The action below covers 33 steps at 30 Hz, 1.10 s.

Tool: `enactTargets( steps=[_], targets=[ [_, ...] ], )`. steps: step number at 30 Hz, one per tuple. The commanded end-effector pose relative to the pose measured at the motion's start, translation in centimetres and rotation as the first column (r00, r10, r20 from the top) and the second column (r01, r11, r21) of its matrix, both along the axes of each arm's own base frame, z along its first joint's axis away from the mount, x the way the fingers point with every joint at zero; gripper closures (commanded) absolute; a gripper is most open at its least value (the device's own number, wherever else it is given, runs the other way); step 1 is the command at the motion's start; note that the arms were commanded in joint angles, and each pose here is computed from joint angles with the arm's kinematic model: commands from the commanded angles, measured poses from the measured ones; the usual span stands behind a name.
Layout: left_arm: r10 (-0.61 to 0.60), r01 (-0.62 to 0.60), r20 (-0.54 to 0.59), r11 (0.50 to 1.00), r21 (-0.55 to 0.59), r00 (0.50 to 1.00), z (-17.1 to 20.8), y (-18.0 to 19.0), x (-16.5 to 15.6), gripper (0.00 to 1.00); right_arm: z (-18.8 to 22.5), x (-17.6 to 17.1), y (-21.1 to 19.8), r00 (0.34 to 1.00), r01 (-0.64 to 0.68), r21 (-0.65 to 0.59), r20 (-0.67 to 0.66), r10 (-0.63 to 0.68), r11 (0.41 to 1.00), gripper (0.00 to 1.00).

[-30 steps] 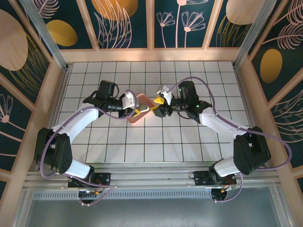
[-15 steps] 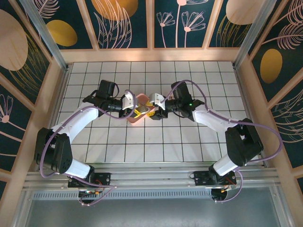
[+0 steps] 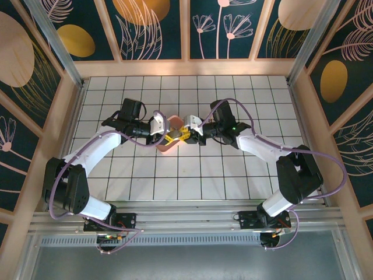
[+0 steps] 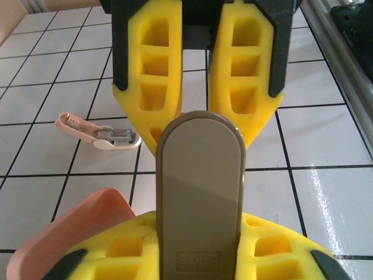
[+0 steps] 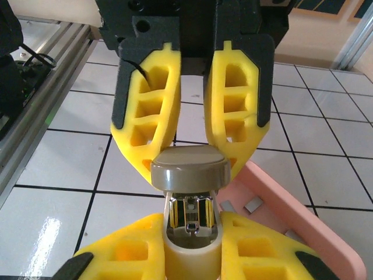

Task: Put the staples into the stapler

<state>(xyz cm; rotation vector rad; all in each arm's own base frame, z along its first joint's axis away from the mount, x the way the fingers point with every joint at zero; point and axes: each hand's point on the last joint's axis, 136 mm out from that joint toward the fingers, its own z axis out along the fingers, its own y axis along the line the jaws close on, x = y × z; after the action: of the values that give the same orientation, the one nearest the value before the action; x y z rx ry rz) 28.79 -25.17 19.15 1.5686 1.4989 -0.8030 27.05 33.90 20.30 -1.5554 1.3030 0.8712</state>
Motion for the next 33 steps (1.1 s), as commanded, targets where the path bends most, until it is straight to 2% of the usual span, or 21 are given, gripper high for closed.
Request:
enactTargets(
  steps=[1, 4, 8, 18, 25, 33],
  targets=[
    [-0.027, 0.029, 0.039, 0.998, -0.053, 0.999, 2.0, -0.6, -0.1, 0.57, 0.3, 0.7, 0.3, 0.999, 0.026, -0.004, 0.030, -0.026, 1.000, 0.86],
    [-0.001, 0.005, 0.090, 0.999, -0.043, 0.996, 2.5, -0.4, 0.2, 0.48, -0.2, 1.7, 0.1, 0.996, 0.085, -0.034, 0.034, -0.084, 0.996, 0.88],
    [0.002, -0.002, 0.117, 1.000, 0.005, 0.993, 2.1, -0.4, 0.1, 0.46, -0.8, 2.0, 0.3, 0.995, 0.093, -0.069, 0.027, -0.092, 0.993, 0.89],
    [-0.016, 0.014, 0.094, 1.000, 0.024, 0.995, 1.7, -1.0, 0.3, 0.52, -1.1, 1.8, 1.3, 0.997, 0.075, -0.089, 0.028, -0.073, 0.993, 0.90],
    [-0.017, 0.015, 0.067, 0.999, 0.030, 0.998, 1.3, -1.2, 0.6, 0.53, -0.7, 1.6, 1.5, 0.997, 0.068, -0.082, 0.035, -0.065, 0.994, 0.90],
    [-0.036, 0.035, 0.043, 0.999, 0.033, 0.998, 1.3, -1.4, 0.3, 0.67, -0.7, 1.5, 1.4, 0.997, 0.066, -0.082, 0.037, -0.063, 0.994, 0.90]
  ],
)
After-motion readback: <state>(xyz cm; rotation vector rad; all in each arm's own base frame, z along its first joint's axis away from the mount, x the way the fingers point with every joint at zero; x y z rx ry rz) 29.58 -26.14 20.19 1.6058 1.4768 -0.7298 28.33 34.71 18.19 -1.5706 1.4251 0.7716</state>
